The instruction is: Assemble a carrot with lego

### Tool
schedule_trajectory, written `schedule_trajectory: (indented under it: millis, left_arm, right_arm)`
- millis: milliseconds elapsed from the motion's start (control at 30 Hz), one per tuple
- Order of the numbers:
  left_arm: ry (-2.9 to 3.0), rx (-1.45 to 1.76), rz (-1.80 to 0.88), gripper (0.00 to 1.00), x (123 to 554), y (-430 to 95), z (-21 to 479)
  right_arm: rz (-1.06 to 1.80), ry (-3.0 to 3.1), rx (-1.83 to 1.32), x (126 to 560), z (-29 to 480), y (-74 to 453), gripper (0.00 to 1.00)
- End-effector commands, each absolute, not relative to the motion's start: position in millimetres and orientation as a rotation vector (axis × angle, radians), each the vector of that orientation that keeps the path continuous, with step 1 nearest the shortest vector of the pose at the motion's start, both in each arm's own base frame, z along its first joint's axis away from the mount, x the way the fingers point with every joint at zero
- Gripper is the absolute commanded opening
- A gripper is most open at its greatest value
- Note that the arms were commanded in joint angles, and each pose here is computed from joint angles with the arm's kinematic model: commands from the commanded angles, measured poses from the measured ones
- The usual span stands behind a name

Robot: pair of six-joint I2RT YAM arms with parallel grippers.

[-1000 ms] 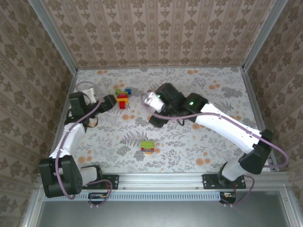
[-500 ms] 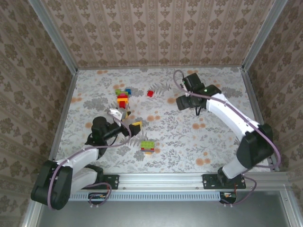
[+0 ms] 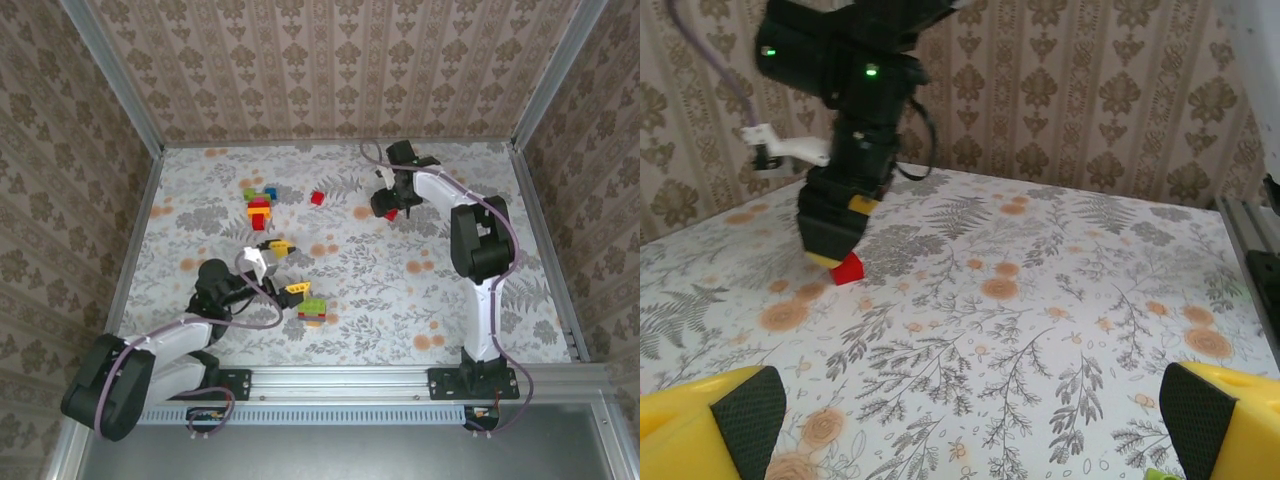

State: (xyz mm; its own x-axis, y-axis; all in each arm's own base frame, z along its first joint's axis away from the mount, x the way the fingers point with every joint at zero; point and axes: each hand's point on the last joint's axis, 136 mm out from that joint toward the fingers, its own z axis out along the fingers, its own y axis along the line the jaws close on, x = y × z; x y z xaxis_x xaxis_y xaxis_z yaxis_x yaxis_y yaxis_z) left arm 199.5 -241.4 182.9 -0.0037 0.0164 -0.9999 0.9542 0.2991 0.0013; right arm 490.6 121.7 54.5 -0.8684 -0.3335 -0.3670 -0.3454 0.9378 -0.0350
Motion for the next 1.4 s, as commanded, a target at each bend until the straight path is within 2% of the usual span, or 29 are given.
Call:
schedule_trajectory:
  millis: [0,267,567,800,900,1167,1367]
  left_arm:
    - [1.306,1.061,-0.960,1.00,197,-247,176]
    - [1.327,1.112,-1.025,1.00,195,-255,166]
    - [1.346,1.136,-1.028,1.00,193,-260,158]
    - [1.368,1.136,-1.001,1.00,196,-263,153]
    - [1.378,1.130,-0.991,1.00,198,-263,153]
    - [1.356,1.106,-0.954,1.00,197,-257,163]
    - [1.363,1.091,-0.959,1.00,202,-255,168]
  right_arm:
    - [0.037,2.713,-0.652,492,58,124,0.78]
    - [0.058,2.735,-0.731,498,56,124,0.78]
    - [0.133,2.812,-0.739,488,27,112,0.77]
    - [0.138,2.838,-0.735,482,22,109,0.68]
    - [0.149,2.843,-0.737,478,21,110,0.70]
    - [0.393,2.654,-0.744,503,67,170,0.80]
    - [0.414,2.542,-0.884,534,87,232,0.82]
